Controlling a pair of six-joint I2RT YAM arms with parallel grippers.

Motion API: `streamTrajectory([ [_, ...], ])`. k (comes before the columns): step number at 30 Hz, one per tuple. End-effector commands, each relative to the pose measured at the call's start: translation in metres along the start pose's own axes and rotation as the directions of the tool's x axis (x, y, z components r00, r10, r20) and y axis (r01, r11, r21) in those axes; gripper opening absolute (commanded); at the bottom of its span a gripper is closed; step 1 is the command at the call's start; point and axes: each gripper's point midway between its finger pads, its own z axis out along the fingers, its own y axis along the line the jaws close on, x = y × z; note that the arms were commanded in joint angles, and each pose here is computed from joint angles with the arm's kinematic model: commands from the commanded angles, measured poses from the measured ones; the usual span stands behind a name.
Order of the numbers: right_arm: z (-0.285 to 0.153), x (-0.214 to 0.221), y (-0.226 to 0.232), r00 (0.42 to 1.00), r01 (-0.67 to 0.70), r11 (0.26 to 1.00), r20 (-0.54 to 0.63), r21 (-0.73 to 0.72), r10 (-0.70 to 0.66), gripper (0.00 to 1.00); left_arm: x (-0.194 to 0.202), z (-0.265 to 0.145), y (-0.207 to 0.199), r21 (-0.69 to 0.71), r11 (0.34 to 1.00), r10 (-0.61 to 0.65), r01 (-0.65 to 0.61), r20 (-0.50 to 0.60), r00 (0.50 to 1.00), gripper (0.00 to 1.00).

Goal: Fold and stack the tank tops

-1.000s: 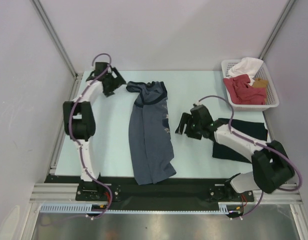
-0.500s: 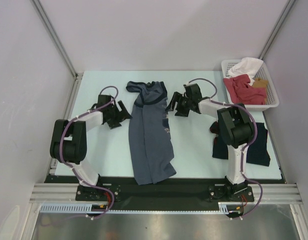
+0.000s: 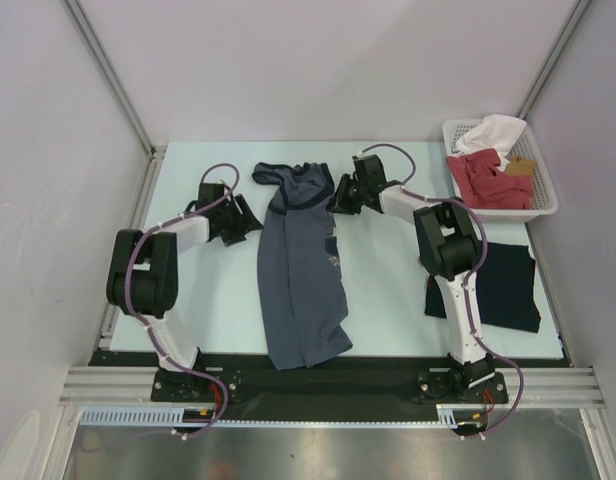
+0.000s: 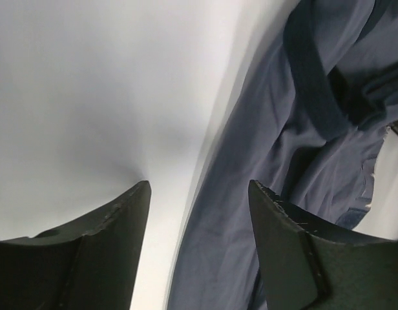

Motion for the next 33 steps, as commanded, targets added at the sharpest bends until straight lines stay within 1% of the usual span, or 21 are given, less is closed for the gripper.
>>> streamTrajectory([
  [1, 0.019, 0.011, -0.027, 0.998, -0.029, 0.995, -0.045, 0.092, 0.033, 0.16, -0.023, 0.008, -0.014, 0.021, 0.999, 0.031, -0.032, 0.046, 0.998, 0.67],
  [2, 0.019, -0.002, -0.024, 0.999, -0.026, 0.995, -0.028, 0.098, 0.029, 0.07, -0.025, 0.011, -0.015, 0.020, 0.999, 0.032, -0.033, 0.045, 0.998, 0.63],
  [3, 0.021, -0.006, -0.033, 0.999, -0.034, 0.989, -0.017, 0.141, 0.037, 0.00, -0.025, 0.012, -0.017, 0.024, 0.999, 0.035, -0.036, 0.045, 0.998, 0.62],
  [4, 0.020, -0.008, -0.037, 0.999, -0.039, 0.987, -0.011, 0.157, 0.041, 0.00, -0.025, 0.013, -0.017, 0.018, 0.999, 0.039, -0.040, 0.041, 0.998, 0.62],
  [5, 0.015, -0.011, -0.051, 0.998, -0.067, 0.982, 0.003, 0.177, 0.068, 0.00, -0.026, 0.014, -0.021, 0.019, 0.999, 0.050, -0.050, 0.043, 0.998, 0.62],
  [7, 0.005, -0.029, -0.054, 0.995, -0.091, 0.986, 0.062, 0.140, 0.083, 0.00, -0.024, 0.019, -0.019, -0.004, 0.998, 0.065, -0.065, 0.033, 0.997, 0.62],
  [9, -0.005, -0.035, -0.075, 0.989, -0.140, 0.979, 0.074, 0.145, 0.130, 0.00, -0.028, 0.022, -0.028, -0.002, 0.996, 0.087, -0.087, 0.042, 0.995, 0.62],
  [12, -0.011, -0.038, -0.081, 0.990, -0.134, 0.983, 0.064, 0.125, 0.127, 0.00, -0.029, 0.029, -0.043, 0.010, 0.994, 0.113, -0.113, 0.037, 0.993, 0.63],
  [15, -0.016, -0.032, -0.093, 0.990, -0.135, 0.975, 0.060, 0.175, 0.126, 0.00, -0.032, 0.036, -0.055, 0.013, 0.992, 0.126, -0.127, 0.038, 0.991, 0.63],
  [18, -0.016, -0.034, -0.093, 0.990, -0.135, 0.979, 0.068, 0.153, 0.125, 0.00, -0.035, 0.043, -0.066, 0.029, 0.990, 0.136, -0.137, 0.035, 0.990, 0.63],
  [19, -0.016, -0.037, -0.093, 0.989, -0.139, 0.979, 0.071, 0.149, 0.129, 0.00, -0.032, 0.048, -0.065, 0.020, 0.990, 0.138, -0.139, 0.019, 0.990, 0.62],
  [20, -0.016, -0.037, -0.092, 0.989, -0.138, 0.980, 0.070, 0.146, 0.129, 0.00, -0.039, 0.048, -0.076, 0.038, 0.988, 0.146, -0.147, 0.034, 0.989, 0.60],
  [22, -0.016, -0.041, -0.090, 0.989, -0.134, 0.982, 0.076, 0.135, 0.124, 0.01, -0.037, 0.056, -0.077, 0.029, 0.988, 0.153, -0.153, 0.015, 0.988, 0.56],
  [25, -0.012, -0.045, -0.088, 0.989, -0.131, 0.983, 0.078, 0.128, 0.122, 0.02, -0.049, 0.065, -0.092, 0.043, 0.986, 0.162, -0.163, 0.036, 0.986, 0.52],
  [27, -0.011, -0.048, -0.087, 0.989, -0.131, 0.984, 0.077, 0.122, 0.122, 0.02, -0.051, 0.071, -0.097, 0.043, 0.986, 0.163, -0.164, 0.035, 0.986, 0.51],
  [28, -0.009, -0.047, -0.088, 0.989, -0.135, 0.983, 0.072, 0.124, 0.126, 0.02, -0.048, 0.080, -0.093, 0.028, 0.986, 0.161, -0.162, 0.018, 0.987, 0.49],
  [29, -0.009, -0.051, -0.085, 0.989, -0.133, 0.984, 0.078, 0.116, 0.124, 0.02, -0.055, 0.082, -0.103, 0.042, 0.985, 0.165, -0.167, 0.031, 0.986, 0.46],
  [30, -0.008, -0.052, -0.086, 0.989, -0.135, 0.984, 0.078, 0.115, 0.127, 0.02, -0.055, 0.086, -0.103, 0.035, 0.986, 0.162, -0.163, 0.021, 0.987, 0.45],
  [31, -0.007, -0.052, -0.085, 0.989, -0.137, 0.984, 0.079, 0.111, 0.129, 0.02, -0.058, 0.096, -0.109, 0.048, 0.986, 0.161, -0.162, 0.018, 0.987, 0.36],
  [33, -0.006, -0.056, -0.082, 0.987, -0.144, 0.985, 0.079, 0.092, 0.137, 0.02, -0.057, 0.104, -0.116, 0.065, 0.985, 0.159, -0.159, 0.000, 0.987, 0.26],
])
